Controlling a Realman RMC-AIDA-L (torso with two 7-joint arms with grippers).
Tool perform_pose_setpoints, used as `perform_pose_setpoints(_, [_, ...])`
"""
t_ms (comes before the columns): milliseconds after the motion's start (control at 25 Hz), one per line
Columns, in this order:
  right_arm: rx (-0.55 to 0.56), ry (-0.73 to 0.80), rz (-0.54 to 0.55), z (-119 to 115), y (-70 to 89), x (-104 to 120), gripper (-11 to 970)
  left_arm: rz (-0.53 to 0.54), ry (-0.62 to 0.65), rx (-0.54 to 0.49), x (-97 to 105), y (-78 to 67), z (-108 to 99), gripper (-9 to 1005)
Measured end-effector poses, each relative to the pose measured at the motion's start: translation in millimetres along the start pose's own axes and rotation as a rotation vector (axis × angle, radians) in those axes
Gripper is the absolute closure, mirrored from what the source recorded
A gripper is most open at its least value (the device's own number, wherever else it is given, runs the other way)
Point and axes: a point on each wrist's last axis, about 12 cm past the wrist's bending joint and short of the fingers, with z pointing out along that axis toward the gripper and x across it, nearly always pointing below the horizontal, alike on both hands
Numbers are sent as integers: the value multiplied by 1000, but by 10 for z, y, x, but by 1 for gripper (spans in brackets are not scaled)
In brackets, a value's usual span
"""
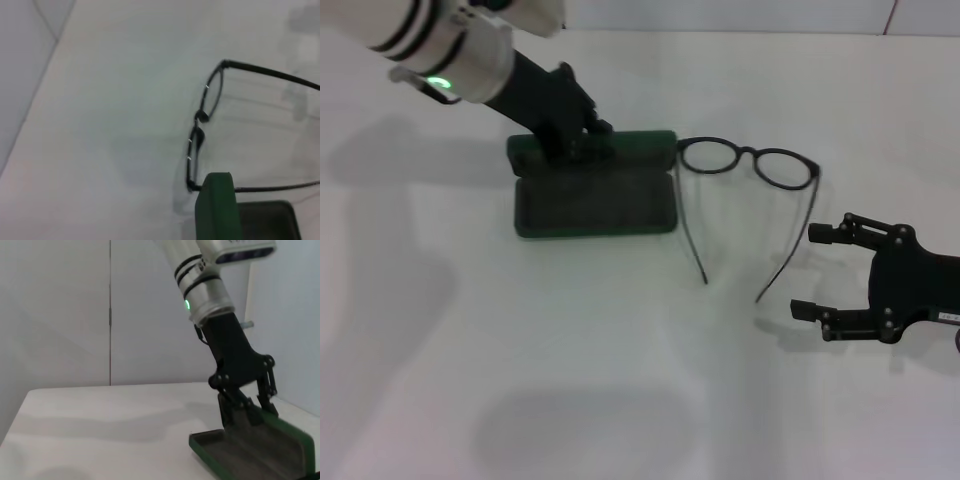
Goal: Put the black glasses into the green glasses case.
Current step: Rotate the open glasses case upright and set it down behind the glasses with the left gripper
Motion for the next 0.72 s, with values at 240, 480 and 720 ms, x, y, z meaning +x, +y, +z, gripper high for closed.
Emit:
perform_pose_setpoints(240, [4,0,6,-13,17,15,75,27,-30,43,-225,-11,133,747])
perform_pose_setpoints(480, [6,1,10,-25,29,27,75,17,-51,55,-337,-60,316,726])
perform_pose_setpoints(720, [12,4,20,-54,59,57,75,1,-43,63,-325,-100,389,706])
